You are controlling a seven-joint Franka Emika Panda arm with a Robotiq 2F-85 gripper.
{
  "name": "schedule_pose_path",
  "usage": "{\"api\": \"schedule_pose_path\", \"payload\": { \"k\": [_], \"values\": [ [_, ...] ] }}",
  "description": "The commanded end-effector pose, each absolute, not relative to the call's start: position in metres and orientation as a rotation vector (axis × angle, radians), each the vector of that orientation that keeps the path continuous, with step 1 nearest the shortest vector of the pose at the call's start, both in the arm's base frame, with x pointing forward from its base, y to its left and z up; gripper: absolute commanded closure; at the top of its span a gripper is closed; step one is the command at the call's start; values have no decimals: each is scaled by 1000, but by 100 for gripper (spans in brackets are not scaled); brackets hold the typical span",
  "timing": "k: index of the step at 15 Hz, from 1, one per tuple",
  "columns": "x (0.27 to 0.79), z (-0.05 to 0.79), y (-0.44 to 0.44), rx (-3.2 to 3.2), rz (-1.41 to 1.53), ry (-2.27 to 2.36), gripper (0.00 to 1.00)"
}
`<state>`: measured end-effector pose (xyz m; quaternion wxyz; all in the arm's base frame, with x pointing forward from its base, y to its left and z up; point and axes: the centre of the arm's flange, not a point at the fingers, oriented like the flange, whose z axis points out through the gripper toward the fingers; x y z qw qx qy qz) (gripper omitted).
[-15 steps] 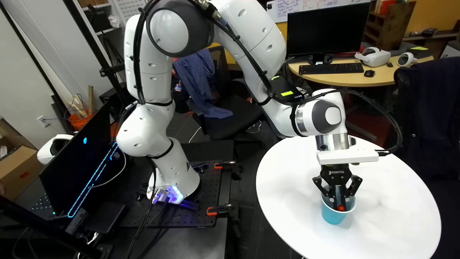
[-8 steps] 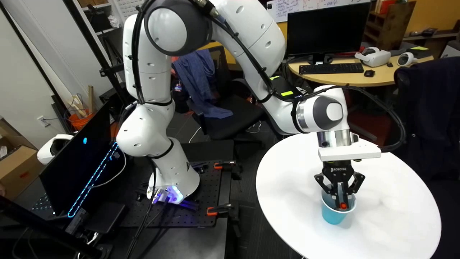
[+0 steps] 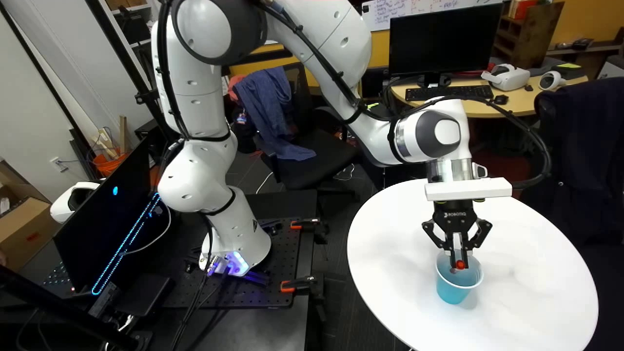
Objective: Remove the marker from the blue cup
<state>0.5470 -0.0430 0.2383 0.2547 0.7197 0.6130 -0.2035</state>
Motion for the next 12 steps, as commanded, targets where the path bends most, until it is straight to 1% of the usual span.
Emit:
{"api": "schedule_pose_path", "payload": {
  "k": [1, 4, 7, 12],
  "values": [
    [518, 270, -38, 1972, -606, 1642, 95],
    [500, 287, -37, 1972, -607, 1621, 95],
    [487, 308, -36, 1972, -537, 1567, 95],
    [476, 339, -33, 1950, -445, 1491, 95]
  ]
}}
